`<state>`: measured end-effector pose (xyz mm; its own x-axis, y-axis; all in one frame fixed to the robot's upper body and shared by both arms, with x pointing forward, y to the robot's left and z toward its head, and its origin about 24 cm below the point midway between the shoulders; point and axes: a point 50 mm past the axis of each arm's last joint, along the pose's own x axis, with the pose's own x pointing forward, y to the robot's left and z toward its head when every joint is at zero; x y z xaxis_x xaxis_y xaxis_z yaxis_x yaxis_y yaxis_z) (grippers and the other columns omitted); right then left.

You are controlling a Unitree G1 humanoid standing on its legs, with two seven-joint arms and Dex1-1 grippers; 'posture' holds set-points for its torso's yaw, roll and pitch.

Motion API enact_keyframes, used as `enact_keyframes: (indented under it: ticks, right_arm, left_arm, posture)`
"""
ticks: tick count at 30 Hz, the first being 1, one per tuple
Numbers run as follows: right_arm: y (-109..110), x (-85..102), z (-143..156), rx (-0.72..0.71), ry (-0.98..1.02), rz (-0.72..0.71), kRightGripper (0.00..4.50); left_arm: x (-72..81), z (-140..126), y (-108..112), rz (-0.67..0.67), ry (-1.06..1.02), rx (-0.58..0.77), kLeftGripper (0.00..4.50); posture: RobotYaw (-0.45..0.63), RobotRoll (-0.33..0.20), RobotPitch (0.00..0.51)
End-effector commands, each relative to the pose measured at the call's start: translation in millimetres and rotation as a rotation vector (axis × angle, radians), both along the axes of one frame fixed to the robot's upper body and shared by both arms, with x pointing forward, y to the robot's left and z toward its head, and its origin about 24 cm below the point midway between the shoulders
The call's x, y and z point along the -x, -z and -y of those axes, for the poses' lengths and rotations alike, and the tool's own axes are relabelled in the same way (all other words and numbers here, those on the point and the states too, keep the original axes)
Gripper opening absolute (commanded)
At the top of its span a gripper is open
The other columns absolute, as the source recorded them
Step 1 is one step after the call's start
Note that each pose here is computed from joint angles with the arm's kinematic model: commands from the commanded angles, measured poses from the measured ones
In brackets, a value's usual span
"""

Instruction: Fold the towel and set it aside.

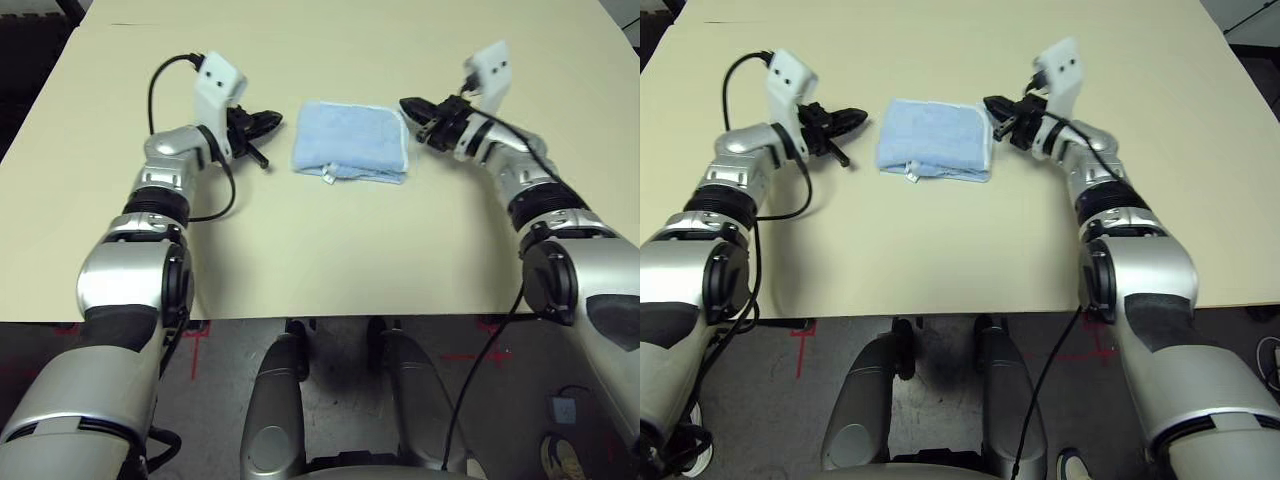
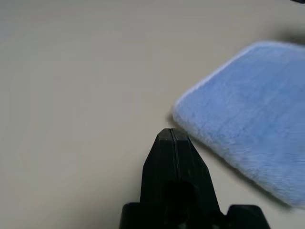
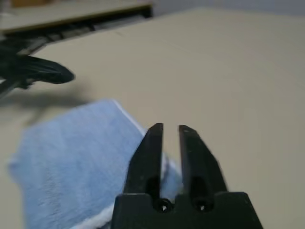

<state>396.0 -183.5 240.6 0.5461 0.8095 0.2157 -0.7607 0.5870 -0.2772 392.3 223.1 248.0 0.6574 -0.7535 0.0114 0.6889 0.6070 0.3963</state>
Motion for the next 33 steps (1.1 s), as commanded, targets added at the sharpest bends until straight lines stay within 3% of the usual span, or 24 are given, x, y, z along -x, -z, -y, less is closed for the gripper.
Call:
enact_keyframes:
  ticks: [1,4,7,11,15,21,27,33]
  right_arm:
    - [3.6,11.3,15.1,0.041,-0.082,0.035,2.22]
    - [4.1,20.5,27.2,0.095,-0.135,0.054,3.36]
    - [13.1,30.2,43.9,0.114,-0.199,-0.056,4.46]
    - [22.7,34.2,57.5,-0.015,-0.187,-0.325,4.50]
    - [27.5,37.7,60.4,-0.242,-0.149,-0.669,4.50]
    - [37.4,44.5,54.8,-0.474,-0.091,-1.040,4.50]
    - [50.2,47.0,45.2,-0.483,-0.044,-1.177,4.50]
    - [56.5,41.8,25.0,-0.449,-0.077,-1.226,4.50]
  left_arm:
    - [12.2,-7.9,-15.4,0.024,0.131,-0.032,0.00]
    - [24.6,-11.8,-21.0,0.001,0.258,-0.069,0.40]
    - [43.1,-10.7,-15.4,-0.026,0.395,-0.131,1.33]
    - [53.3,-8.7,-9.9,-0.045,0.436,-0.142,2.87]
    - [55.0,-7.4,-8.3,-0.040,0.434,-0.147,4.37]
    - [55.9,-6.5,-7.7,-0.032,0.436,-0.153,4.44]
    - [56.6,-6.6,-4.7,-0.039,0.431,-0.148,4.44]
    - [58.8,-8.2,2.4,-0.053,0.431,-0.150,4.44]
  posture:
    - [-0.08,0.000,0.293]
    - [-0.07,0.000,0.292]
    - [-0.06,0.000,0.290]
    - [-0.06,0.000,0.293]
    - [-0.06,0.000,0.296]
    - [-0.06,0.000,0.297]
    - [-0.05,0.000,0.301]
    - [-0.04,0.000,0.303]
